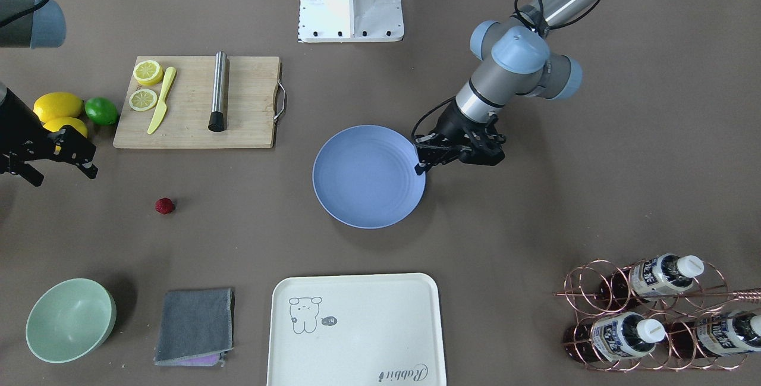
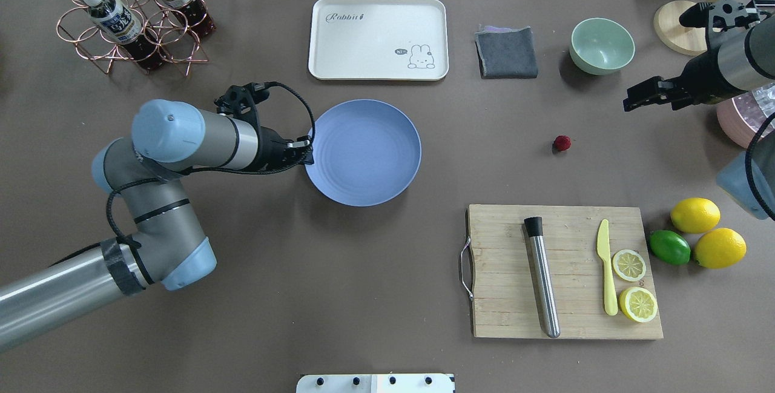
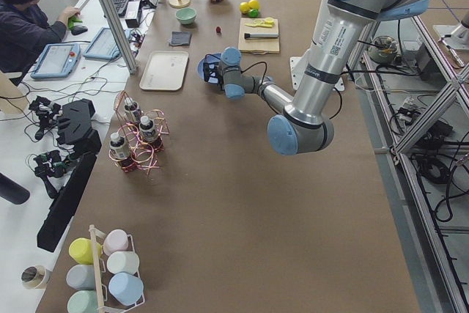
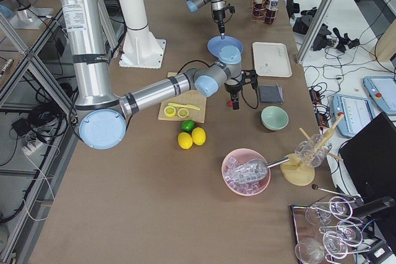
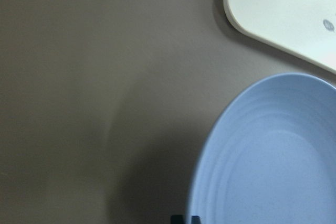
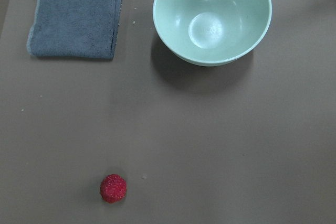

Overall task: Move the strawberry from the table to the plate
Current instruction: 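Push the blue plate with the left gripper toward the table center, then withdraw the left gripper while the right gripper descends onto the strawberry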

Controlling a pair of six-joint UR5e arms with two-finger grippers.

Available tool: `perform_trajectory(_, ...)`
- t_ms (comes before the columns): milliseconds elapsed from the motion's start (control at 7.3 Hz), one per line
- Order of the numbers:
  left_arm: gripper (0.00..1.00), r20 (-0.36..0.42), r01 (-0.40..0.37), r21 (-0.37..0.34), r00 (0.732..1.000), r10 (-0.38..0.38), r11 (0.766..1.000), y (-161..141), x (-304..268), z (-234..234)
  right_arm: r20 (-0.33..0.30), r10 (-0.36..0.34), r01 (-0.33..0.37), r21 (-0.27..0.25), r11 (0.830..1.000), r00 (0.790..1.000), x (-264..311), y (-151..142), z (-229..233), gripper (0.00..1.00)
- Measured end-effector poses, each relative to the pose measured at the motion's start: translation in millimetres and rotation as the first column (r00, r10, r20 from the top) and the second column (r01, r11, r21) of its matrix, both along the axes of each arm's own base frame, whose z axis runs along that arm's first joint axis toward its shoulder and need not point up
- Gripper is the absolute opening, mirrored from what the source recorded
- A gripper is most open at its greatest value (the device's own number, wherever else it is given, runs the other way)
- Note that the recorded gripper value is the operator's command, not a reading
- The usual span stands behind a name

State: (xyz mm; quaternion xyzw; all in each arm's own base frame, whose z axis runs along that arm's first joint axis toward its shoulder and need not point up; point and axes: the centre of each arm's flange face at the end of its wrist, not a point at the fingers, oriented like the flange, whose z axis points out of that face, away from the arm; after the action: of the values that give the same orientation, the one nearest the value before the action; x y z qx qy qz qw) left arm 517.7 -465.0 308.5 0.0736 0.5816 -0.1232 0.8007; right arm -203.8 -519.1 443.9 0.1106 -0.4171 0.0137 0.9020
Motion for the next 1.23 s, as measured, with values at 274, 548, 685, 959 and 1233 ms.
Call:
perform_trajectory(274,0.17,0.014,0.005,0.003,1.000,-0.005,1.000,9.4,17.8,-8.0,0.004,0.000,0.000,-0.006,1.000,1.000,-3.7,1.4,-0.7,0.99)
perform_trajectory(548,0.98,0.023,0.015,0.005,1.000,-0.015,1.000,8.9,20.2,-5.8,0.003,-0.011,0.011,-0.009,1.000,1.000,-10.2,3.4,0.1,0.99)
perform_trajectory(685,0.98,0.025,0.021,0.008,0.999,-0.021,1.000,5.7,16.8,-4.7,0.003,-0.018,0.018,-0.011,1.000,1.000,-14.2,4.6,0.4,0.99)
perform_trajectory(959,0.99,0.039,0.014,0.020,0.999,-0.015,1.000,-21.0,-19.7,1.1,0.003,-0.026,0.026,-0.018,1.000,1.000,-24.0,5.1,-0.5,0.98)
perform_trajectory(1233,0.99,0.089,-0.056,0.054,0.995,0.051,0.997,-52.0,-129.0,28.5,0.010,-0.013,0.013,-0.058,0.998,1.000,-56.4,6.9,-8.7,0.97)
